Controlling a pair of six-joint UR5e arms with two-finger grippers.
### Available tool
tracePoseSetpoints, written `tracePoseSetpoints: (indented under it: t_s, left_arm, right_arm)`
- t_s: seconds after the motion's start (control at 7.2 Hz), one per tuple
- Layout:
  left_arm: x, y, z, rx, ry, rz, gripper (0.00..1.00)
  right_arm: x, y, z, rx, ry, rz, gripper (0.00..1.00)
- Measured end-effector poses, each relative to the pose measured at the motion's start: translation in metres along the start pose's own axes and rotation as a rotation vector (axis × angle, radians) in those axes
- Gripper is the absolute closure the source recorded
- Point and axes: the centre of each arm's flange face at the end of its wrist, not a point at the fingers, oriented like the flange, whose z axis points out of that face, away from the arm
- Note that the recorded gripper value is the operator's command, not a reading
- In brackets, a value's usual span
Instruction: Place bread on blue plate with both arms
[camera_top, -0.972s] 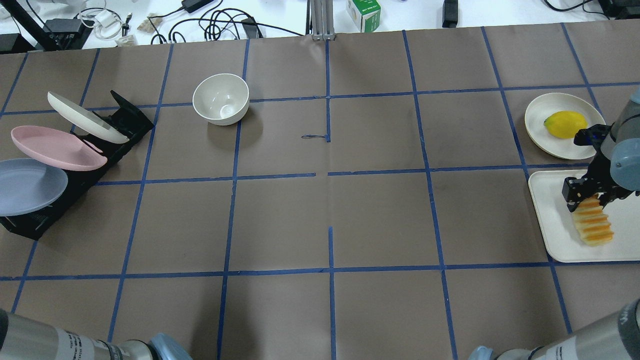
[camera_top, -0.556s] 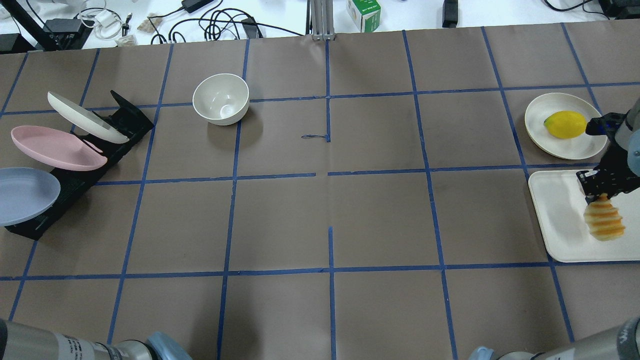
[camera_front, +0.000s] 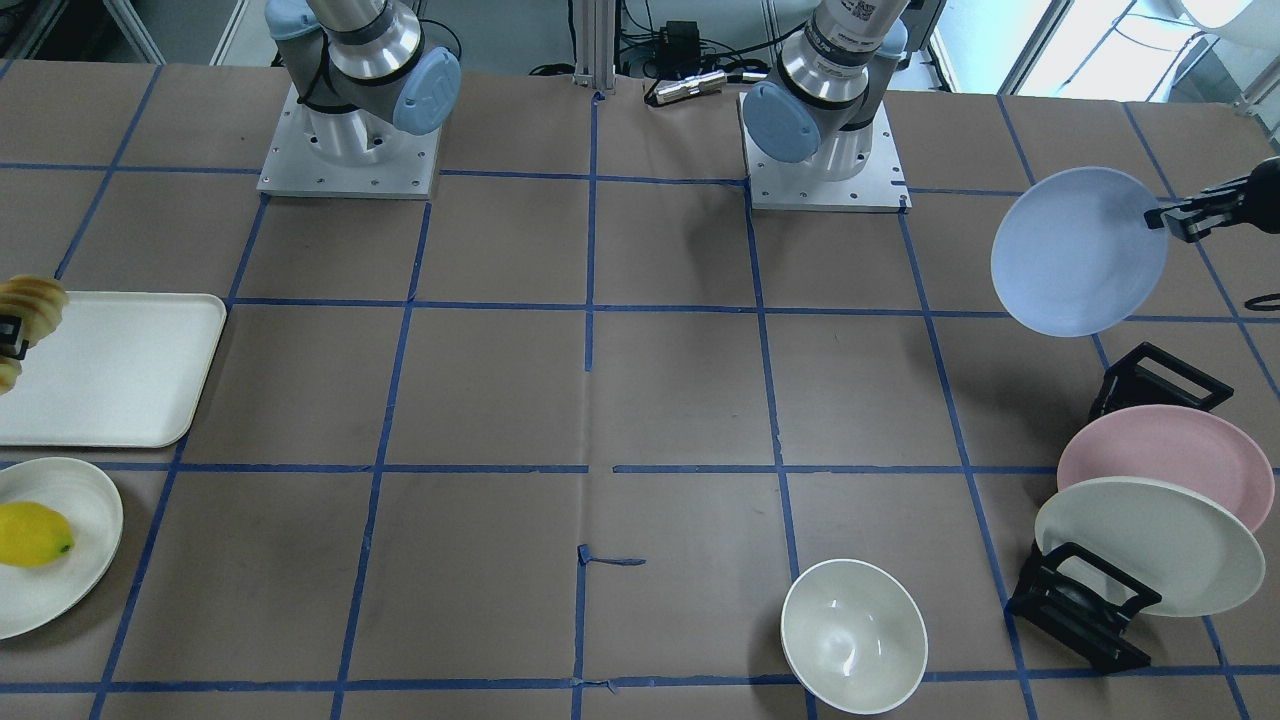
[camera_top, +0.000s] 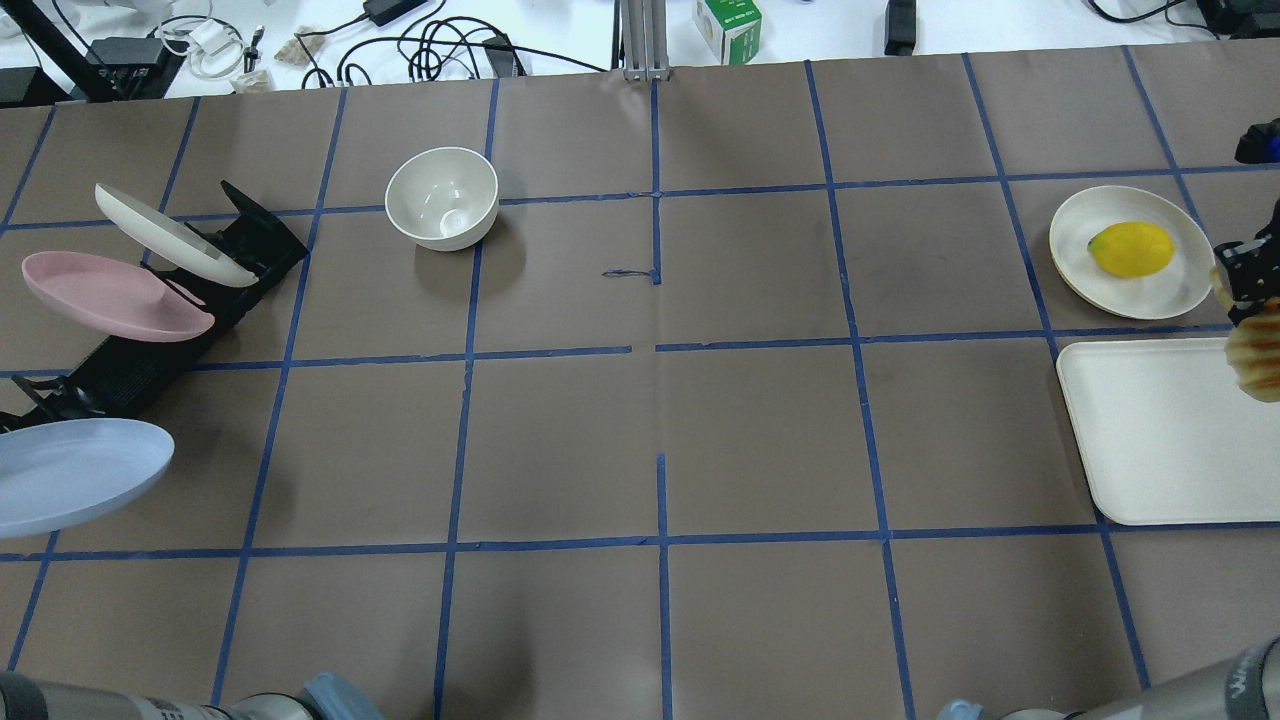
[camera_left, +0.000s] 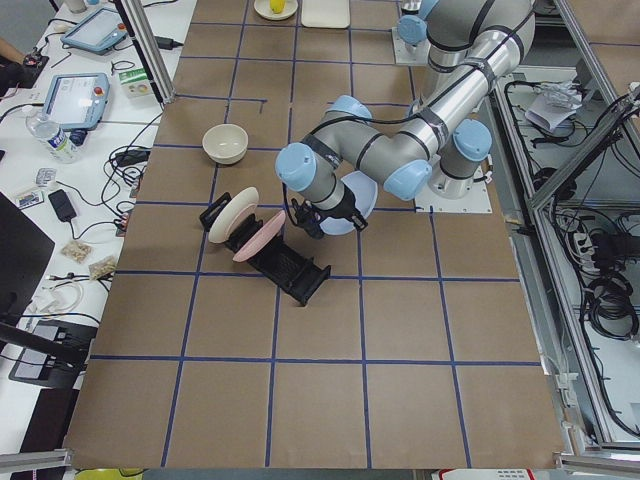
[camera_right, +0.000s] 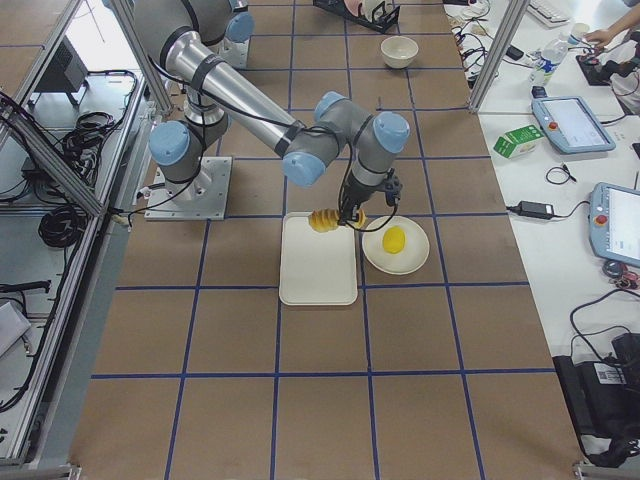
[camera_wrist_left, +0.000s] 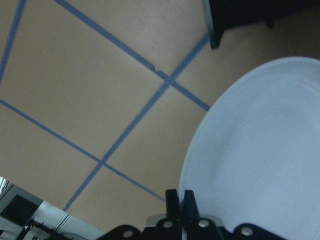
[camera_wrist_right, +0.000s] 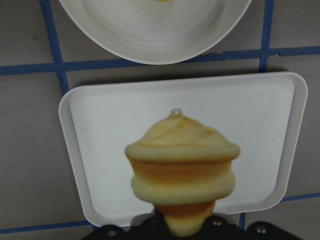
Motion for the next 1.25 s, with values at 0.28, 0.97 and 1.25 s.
tracePoseSetpoints:
  t_s: [0.28,0.97,1.25]
  left_arm:
    - [0.097,0.008,0.012,-0.051,0.035,0.213,1.0]
    - [0.413,0.029,0.081,0.242,0.327,0.35,1.0]
    - [0.476,0.031,0.134,0.401,0.388,0.332,1.0]
  right_arm:
    - [-0.042,-0.006,-0.025,0.012,-0.069,0.019,1.0]
    - [-0.156,0.004,-0.076,0.044,-0.11,-0.019,1.0]
    - [-0.175,0.004,-0.077,0.047,-0.141,-0.038,1.0]
